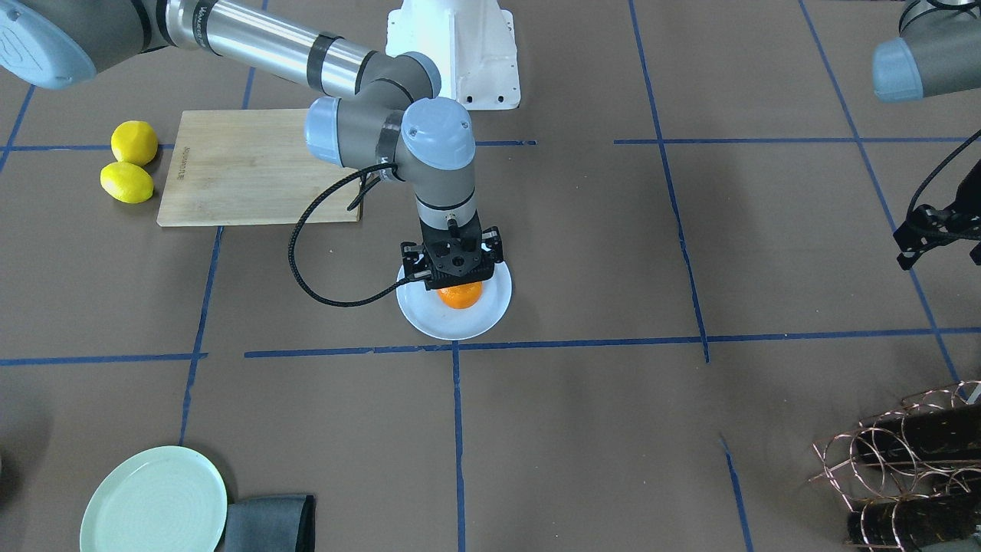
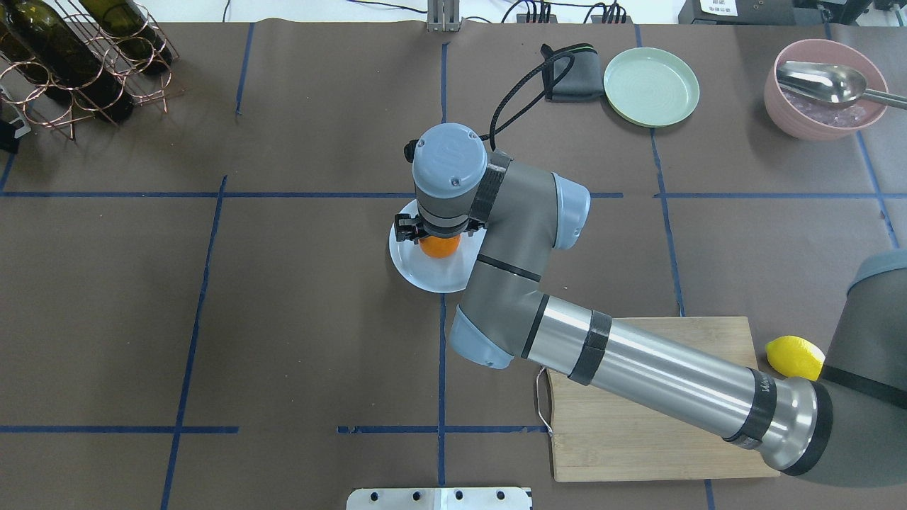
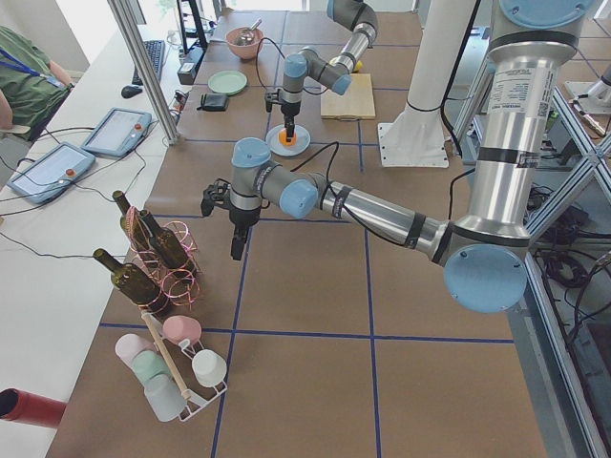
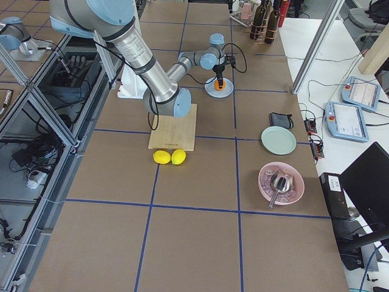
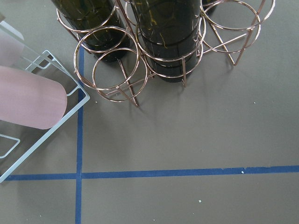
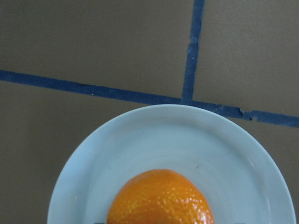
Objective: Pick orange to plate
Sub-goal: 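Carry the orange with the right gripper over the light blue plate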
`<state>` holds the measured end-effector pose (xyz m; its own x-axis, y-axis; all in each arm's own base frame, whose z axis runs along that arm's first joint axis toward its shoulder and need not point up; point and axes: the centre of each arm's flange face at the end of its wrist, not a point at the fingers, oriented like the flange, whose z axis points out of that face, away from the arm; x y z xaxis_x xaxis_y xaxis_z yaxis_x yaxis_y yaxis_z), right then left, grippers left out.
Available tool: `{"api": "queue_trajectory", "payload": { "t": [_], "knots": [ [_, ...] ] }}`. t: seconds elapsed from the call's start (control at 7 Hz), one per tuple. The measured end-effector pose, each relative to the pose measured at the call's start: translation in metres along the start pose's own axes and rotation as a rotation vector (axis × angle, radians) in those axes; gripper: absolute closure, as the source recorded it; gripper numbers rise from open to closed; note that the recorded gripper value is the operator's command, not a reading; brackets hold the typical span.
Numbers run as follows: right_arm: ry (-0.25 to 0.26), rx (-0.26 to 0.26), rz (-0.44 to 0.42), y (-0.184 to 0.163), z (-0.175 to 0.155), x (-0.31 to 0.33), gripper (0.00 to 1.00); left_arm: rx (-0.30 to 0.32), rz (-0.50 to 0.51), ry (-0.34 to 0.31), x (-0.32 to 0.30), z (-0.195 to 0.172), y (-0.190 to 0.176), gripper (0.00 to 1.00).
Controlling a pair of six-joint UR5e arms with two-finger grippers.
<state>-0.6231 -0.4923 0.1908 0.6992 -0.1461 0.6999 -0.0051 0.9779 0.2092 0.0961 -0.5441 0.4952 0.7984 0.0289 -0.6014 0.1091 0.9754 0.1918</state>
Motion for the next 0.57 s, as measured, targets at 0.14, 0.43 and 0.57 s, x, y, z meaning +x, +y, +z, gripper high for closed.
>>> {"api": "queue_trajectory", "payload": {
  "t": [0.14, 0.43, 0.57],
  "knots": [
    [0.008, -0.006, 0.007, -0.005, -0.009, 0.007, 0.00, -0.018, 0.010, -0.012, -0.009, -0.001, 0.000, 0.00],
    [0.006, -0.036, 0.023, -0.021, -0.056, 0.047, 0.00, -0.074, 0.086, 0.005, -0.044, -0.016, -0.001, 0.00],
    [-0.003, -0.044, 0.011, -0.026, -0.086, 0.093, 0.00, -0.088, 0.108, 0.024, -0.065, -0.028, -0.002, 0.00]
  ]
}}
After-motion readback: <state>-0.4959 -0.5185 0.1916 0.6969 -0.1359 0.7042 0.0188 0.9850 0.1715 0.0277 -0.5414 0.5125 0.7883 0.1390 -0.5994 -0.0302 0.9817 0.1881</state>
